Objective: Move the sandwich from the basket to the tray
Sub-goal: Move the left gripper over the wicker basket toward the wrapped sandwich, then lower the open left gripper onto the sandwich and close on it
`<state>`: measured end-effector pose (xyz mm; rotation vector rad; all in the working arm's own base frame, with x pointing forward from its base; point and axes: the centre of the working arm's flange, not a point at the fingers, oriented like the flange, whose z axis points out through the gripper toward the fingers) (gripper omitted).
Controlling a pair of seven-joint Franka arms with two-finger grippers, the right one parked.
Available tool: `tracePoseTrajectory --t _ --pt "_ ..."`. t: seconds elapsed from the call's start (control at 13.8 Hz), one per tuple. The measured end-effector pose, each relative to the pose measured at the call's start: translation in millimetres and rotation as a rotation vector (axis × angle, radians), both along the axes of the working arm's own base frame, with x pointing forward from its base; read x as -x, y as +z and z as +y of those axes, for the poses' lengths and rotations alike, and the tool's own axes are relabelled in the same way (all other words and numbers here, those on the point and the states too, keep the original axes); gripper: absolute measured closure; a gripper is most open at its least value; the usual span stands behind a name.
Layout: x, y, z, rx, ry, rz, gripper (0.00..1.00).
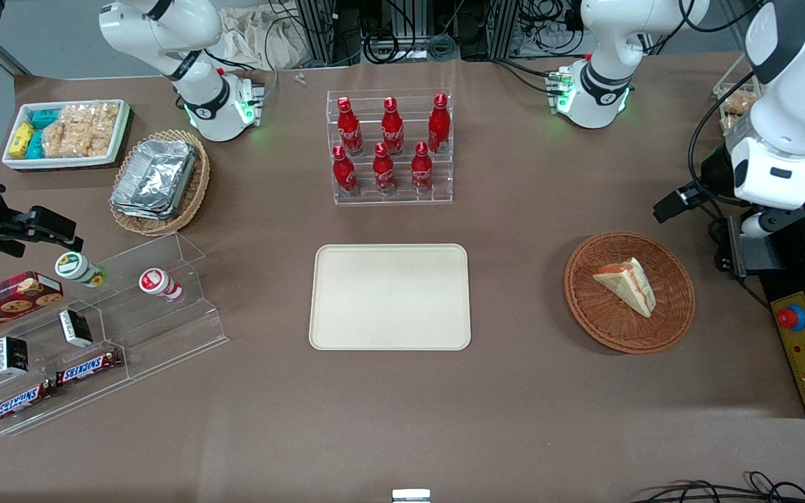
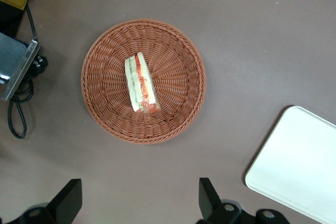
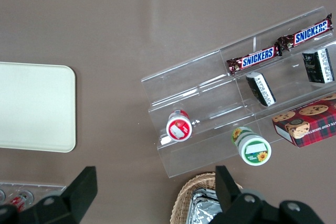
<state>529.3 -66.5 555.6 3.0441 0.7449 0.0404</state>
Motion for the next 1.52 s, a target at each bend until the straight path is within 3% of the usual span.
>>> tracePoseTrajectory --t 1.01,1.52 --pt "-22.2 -179.7 25.6 0.015 0.244 -0.014 0.00" --pt "-27.0 -243.1 25.9 0.011 0.282 0.030 0.00"
